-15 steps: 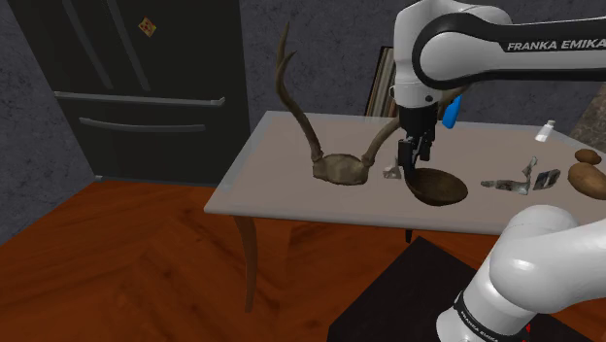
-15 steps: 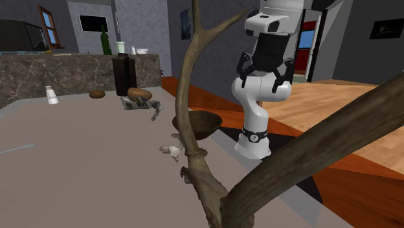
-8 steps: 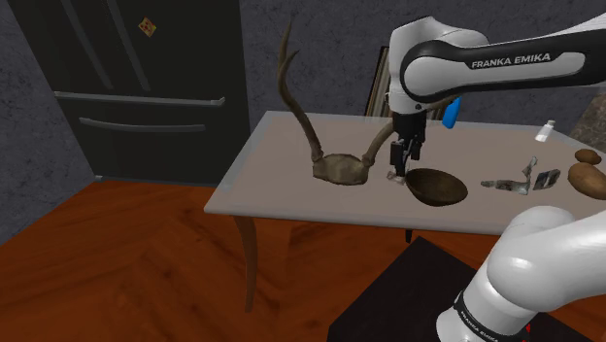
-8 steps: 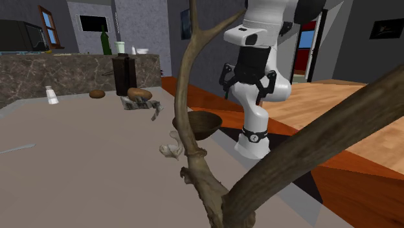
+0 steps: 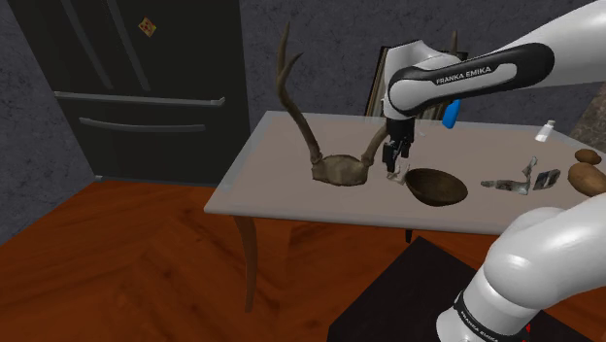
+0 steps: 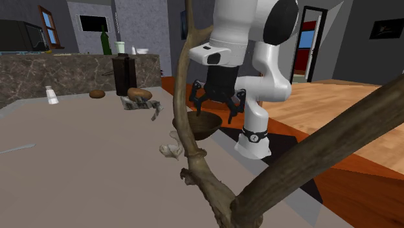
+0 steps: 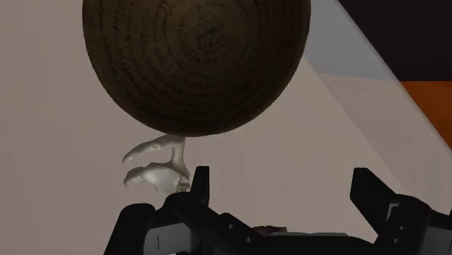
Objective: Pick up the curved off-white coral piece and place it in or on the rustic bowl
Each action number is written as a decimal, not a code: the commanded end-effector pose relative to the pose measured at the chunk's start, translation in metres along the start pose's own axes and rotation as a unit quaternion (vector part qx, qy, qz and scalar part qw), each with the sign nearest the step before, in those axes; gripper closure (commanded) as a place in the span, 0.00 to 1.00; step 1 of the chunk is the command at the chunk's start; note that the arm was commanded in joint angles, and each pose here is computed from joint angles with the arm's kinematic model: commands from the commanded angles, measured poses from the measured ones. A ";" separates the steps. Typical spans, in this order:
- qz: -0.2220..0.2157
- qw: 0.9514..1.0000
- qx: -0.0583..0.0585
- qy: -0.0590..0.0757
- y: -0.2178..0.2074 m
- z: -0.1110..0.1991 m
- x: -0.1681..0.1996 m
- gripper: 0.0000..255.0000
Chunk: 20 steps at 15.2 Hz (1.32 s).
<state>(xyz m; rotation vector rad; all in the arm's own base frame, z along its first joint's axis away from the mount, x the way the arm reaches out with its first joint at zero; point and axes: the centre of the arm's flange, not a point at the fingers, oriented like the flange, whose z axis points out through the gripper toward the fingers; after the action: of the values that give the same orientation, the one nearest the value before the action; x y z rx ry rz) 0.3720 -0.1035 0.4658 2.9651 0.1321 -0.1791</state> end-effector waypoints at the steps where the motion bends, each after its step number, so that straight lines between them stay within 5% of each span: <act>1: 0.002 1.000 -0.003 0.009 0.018 0.011 0.013 0.00; 10: 0.011 0.999 -0.014 0.041 0.097 0.059 0.074 0.00; 20: 0.011 0.999 -0.014 0.041 0.098 0.098 0.077 0.00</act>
<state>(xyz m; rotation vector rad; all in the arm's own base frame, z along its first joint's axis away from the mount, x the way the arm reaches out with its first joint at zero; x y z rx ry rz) 0.4470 -0.2108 0.3762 2.9457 0.1119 -0.0518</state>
